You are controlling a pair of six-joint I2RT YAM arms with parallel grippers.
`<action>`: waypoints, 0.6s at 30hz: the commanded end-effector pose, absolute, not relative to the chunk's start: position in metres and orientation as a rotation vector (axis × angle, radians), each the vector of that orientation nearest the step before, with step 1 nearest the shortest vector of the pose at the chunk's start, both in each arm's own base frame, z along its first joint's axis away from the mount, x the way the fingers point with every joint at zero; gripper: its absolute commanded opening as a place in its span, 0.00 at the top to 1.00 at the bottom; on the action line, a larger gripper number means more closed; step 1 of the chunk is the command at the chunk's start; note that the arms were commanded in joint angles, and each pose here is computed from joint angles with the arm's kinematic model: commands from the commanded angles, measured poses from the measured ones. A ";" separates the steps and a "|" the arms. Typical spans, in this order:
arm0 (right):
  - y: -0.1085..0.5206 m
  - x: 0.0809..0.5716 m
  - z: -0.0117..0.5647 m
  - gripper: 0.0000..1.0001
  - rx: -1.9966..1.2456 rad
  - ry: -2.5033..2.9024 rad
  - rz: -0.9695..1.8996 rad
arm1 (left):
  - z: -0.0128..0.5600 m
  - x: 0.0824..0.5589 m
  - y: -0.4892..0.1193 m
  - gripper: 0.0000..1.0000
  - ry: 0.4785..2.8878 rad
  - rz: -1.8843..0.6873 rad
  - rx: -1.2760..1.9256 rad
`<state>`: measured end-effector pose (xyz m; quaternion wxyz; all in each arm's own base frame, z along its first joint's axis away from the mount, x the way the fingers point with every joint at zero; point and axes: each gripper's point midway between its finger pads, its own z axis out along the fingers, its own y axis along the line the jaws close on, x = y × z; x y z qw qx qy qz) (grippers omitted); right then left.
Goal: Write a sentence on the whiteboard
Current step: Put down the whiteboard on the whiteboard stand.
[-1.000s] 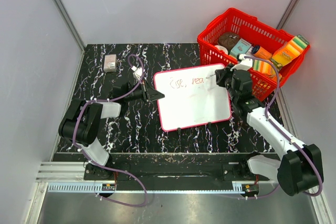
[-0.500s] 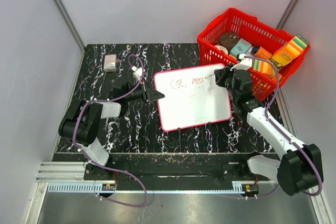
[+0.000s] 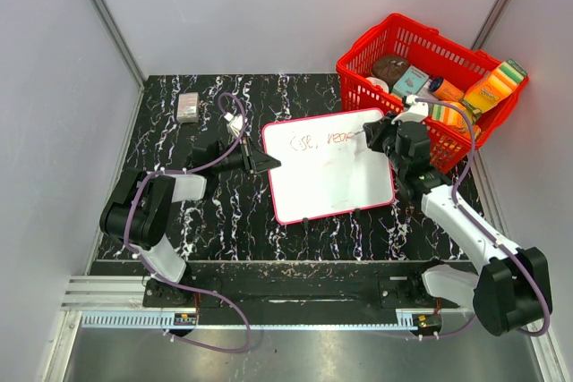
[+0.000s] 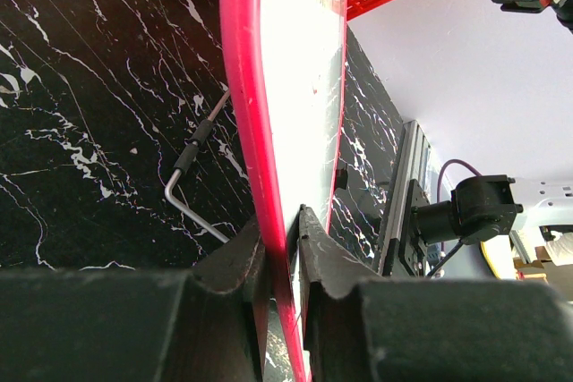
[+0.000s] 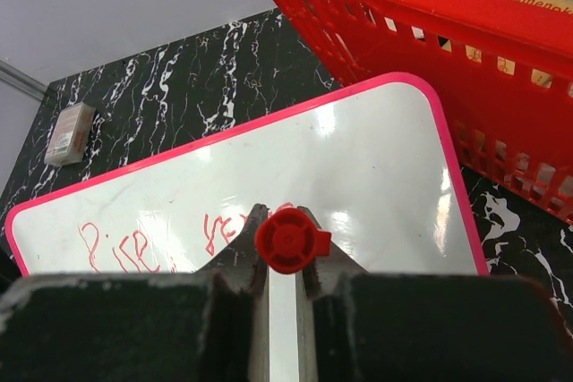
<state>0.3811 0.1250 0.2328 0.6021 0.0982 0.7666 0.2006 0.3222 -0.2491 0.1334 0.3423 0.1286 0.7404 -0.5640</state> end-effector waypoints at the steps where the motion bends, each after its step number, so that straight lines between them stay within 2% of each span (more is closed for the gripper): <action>1: 0.121 0.374 0.232 1.00 0.229 1.779 0.460 | 0.148 0.324 -0.254 1.00 1.832 -1.407 0.450; 18: 0.102 0.376 0.244 1.00 0.308 1.725 0.399 | 0.148 0.324 -0.255 1.00 1.832 -1.408 0.452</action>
